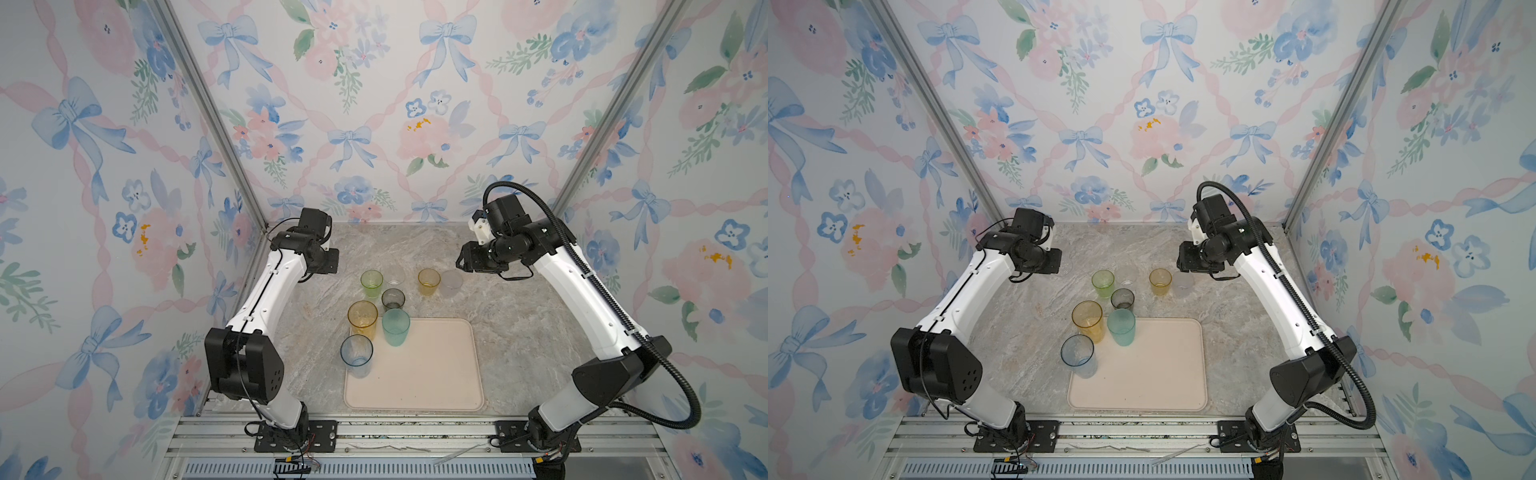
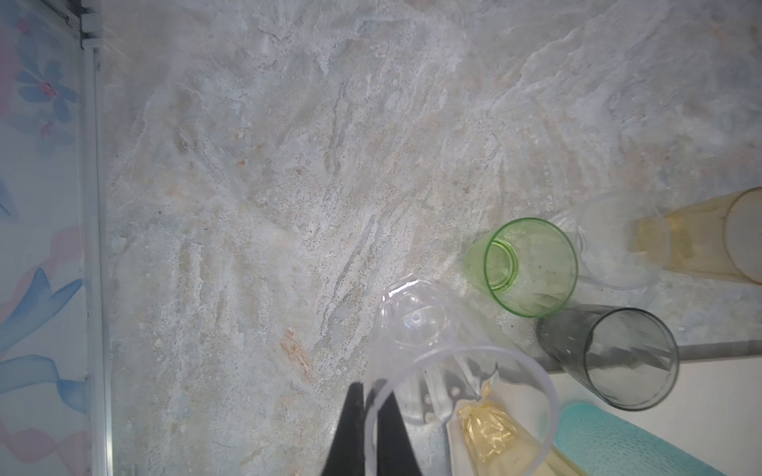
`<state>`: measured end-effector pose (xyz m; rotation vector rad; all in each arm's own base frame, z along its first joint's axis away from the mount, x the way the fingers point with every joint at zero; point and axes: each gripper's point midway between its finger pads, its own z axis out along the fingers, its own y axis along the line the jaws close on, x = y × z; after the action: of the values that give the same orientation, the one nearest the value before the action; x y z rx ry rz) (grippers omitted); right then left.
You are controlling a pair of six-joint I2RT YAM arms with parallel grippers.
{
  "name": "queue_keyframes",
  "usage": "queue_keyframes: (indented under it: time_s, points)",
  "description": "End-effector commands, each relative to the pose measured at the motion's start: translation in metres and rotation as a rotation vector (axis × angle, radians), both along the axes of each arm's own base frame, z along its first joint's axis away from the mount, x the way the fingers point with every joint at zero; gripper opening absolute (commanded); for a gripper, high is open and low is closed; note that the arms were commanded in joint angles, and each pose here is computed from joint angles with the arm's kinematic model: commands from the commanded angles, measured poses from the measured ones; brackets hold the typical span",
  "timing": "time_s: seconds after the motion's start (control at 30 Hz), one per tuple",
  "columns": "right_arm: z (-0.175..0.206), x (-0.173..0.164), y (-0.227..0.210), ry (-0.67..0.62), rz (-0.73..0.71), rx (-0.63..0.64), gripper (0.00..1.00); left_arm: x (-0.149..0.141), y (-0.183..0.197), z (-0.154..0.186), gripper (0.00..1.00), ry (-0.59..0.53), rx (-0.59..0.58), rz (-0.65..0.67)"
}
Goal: Place the glasses into the tray
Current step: Pick up the glass from the center of the table, then place the glass on the tray.
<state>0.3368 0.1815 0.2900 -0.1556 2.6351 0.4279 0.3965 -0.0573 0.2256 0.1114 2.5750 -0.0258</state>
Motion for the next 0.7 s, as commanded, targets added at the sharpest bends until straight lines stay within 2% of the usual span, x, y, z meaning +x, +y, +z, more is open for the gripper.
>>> queue_keyframes:
  time_s: [0.0, 0.37, 0.53, 0.67]
  points:
    - [0.011, -0.004, -0.010, -0.044, -0.039, -0.011, 0.51, -0.011, -0.021, 0.044, 0.02, -0.081, -0.061, -0.063]
    - [0.011, -0.015, -0.050, -0.068, -0.183, -0.063, 0.51, -0.036, -0.103, 0.123, 0.02, -0.211, -0.224, -0.298]
    - [0.004, -0.016, -0.086, -0.074, -0.274, -0.060, 0.52, -0.052, -0.166, 0.120, 0.01, -0.180, -0.252, -0.427]
    - [0.002, -0.009, -0.120, -0.087, -0.348, -0.050, 0.52, -0.069, -0.230, 0.106, 0.01, -0.150, -0.218, -0.555]
